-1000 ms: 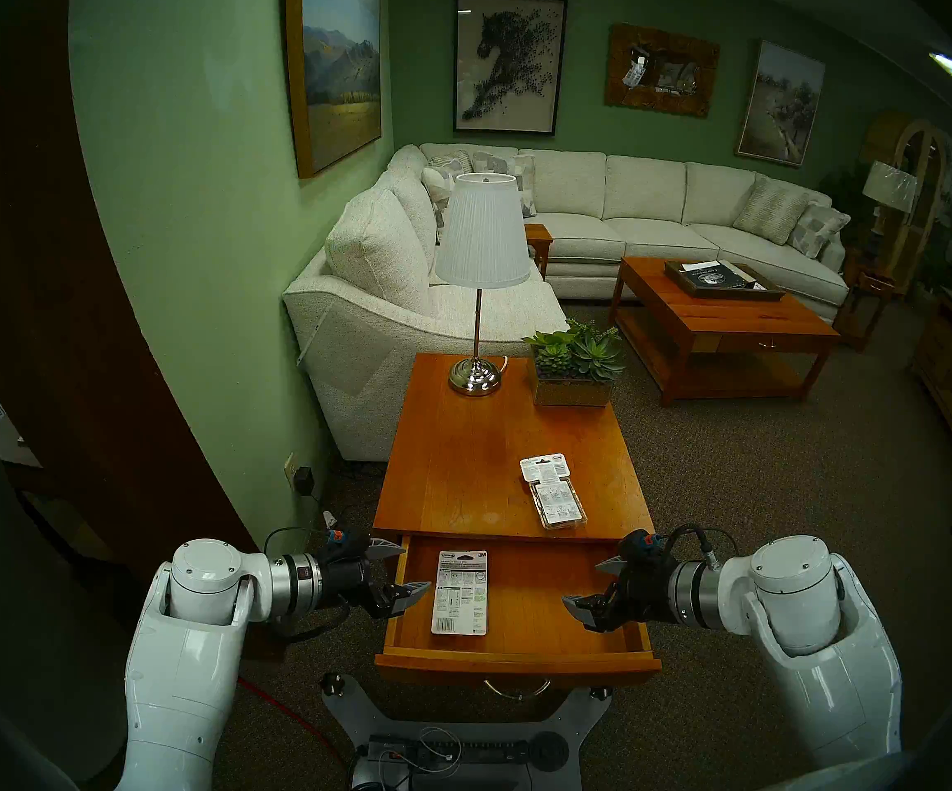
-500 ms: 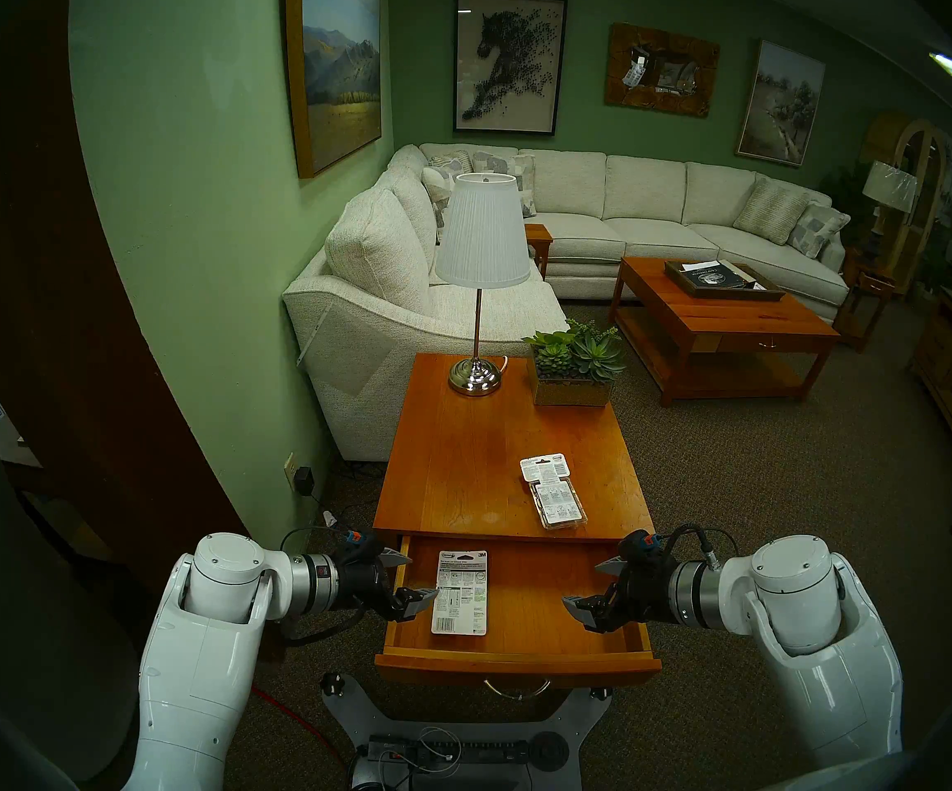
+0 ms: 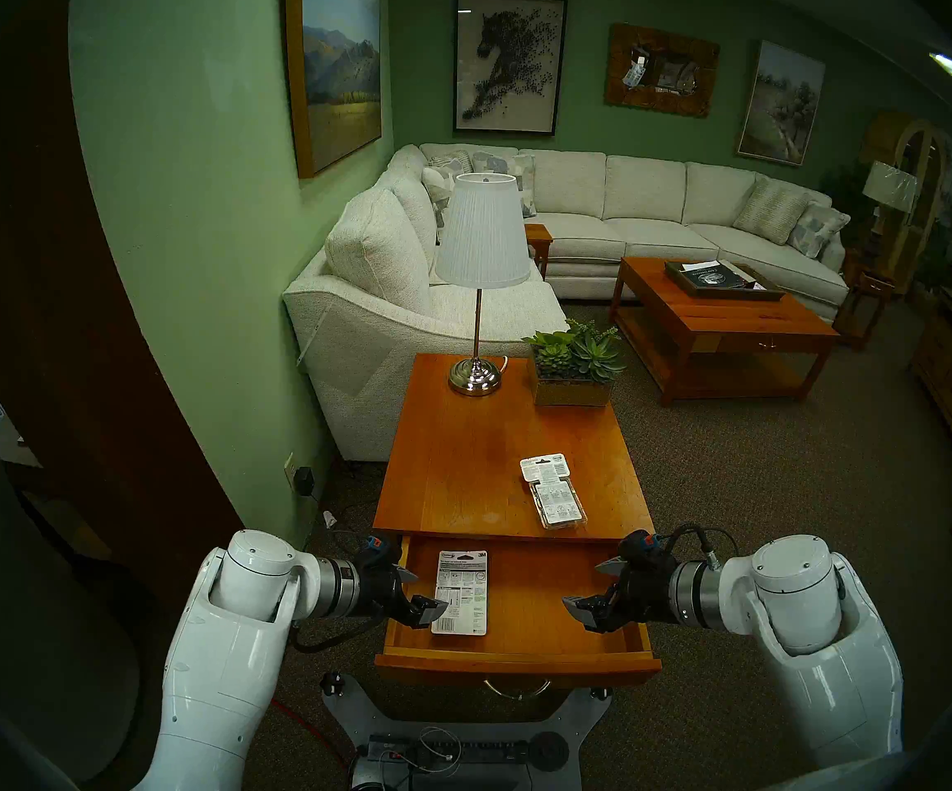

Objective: Open the drawer, take out the contents and close the drawer

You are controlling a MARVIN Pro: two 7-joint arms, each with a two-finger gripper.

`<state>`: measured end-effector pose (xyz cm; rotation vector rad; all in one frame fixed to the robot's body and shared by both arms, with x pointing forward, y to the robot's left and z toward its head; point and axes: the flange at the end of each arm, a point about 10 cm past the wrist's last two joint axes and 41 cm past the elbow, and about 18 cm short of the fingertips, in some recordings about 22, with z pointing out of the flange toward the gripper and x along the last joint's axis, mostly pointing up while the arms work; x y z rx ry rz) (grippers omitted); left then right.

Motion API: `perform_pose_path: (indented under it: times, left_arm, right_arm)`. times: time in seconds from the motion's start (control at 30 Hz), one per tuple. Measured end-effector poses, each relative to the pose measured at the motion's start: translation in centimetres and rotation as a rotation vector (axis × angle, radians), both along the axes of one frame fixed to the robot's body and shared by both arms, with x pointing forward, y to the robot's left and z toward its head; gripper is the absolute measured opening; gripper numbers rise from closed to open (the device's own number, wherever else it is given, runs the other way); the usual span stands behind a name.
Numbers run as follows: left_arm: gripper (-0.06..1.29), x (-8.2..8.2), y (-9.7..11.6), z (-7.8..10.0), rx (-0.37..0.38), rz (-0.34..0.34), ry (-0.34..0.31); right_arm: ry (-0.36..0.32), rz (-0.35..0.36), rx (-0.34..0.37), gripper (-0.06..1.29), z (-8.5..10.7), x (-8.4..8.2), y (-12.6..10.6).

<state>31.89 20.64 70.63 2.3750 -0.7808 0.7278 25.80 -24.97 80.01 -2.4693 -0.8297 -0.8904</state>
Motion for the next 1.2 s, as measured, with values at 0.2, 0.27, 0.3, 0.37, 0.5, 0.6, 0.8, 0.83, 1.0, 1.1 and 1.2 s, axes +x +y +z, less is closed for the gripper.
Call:
perform_pose_path:
  times: [0.2,0.27,0.3,0.37,0.5,0.6,0.8,0.83,1.0,1.1,1.2]
  left_arm:
    - [1.23,0.6,-0.3,-0.5,0.022,0.038,0.022]
    - [1.23,0.8,-0.5,-0.5,0.032,0.048,0.027]
    - [1.23,0.9,-0.6,-0.6,0.039,0.053,0.030]
    - [1.23,1.1,-0.8,-0.6,0.054,0.059,0.035]
    - [1.23,1.3,-1.3,-0.8,0.076,0.065,0.042]
    - [1.23,1.5,-1.8,-0.9,0.093,0.063,0.046]
    - [1.23,1.5,-2.6,-1.0,0.119,0.054,0.046]
    - [1.23,1.5,-2.8,-1.1,0.125,0.052,0.045]
    - [1.23,1.5,-3.5,-1.2,0.140,0.042,0.042]
    - [1.23,1.4,-4.0,-1.2,0.145,0.035,0.038]
    - [1.23,1.4,-4.4,-1.2,0.146,0.029,0.035]
  right_arm:
    - [0.000,0.000,0.000,1.21,0.0,0.0,0.0]
    - [0.000,0.000,0.000,1.21,0.0,0.0,0.0]
    - [0.000,0.000,0.000,1.21,0.0,0.0,0.0]
    - [0.000,0.000,0.000,1.21,0.0,0.0,0.0]
    - [0.000,0.000,0.000,1.21,0.0,0.0,0.0]
    - [0.000,0.000,0.000,1.21,0.0,0.0,0.0]
    - [0.001,0.001,0.000,1.21,0.0,0.0,0.0]
    - [0.001,0.001,0.000,1.21,0.0,0.0,0.0]
    - [0.001,0.001,0.000,1.21,0.0,0.0,0.0]
    - [0.001,0.001,0.000,1.21,0.0,0.0,0.0]
    - [0.001,0.001,0.000,1.21,0.0,0.0,0.0]
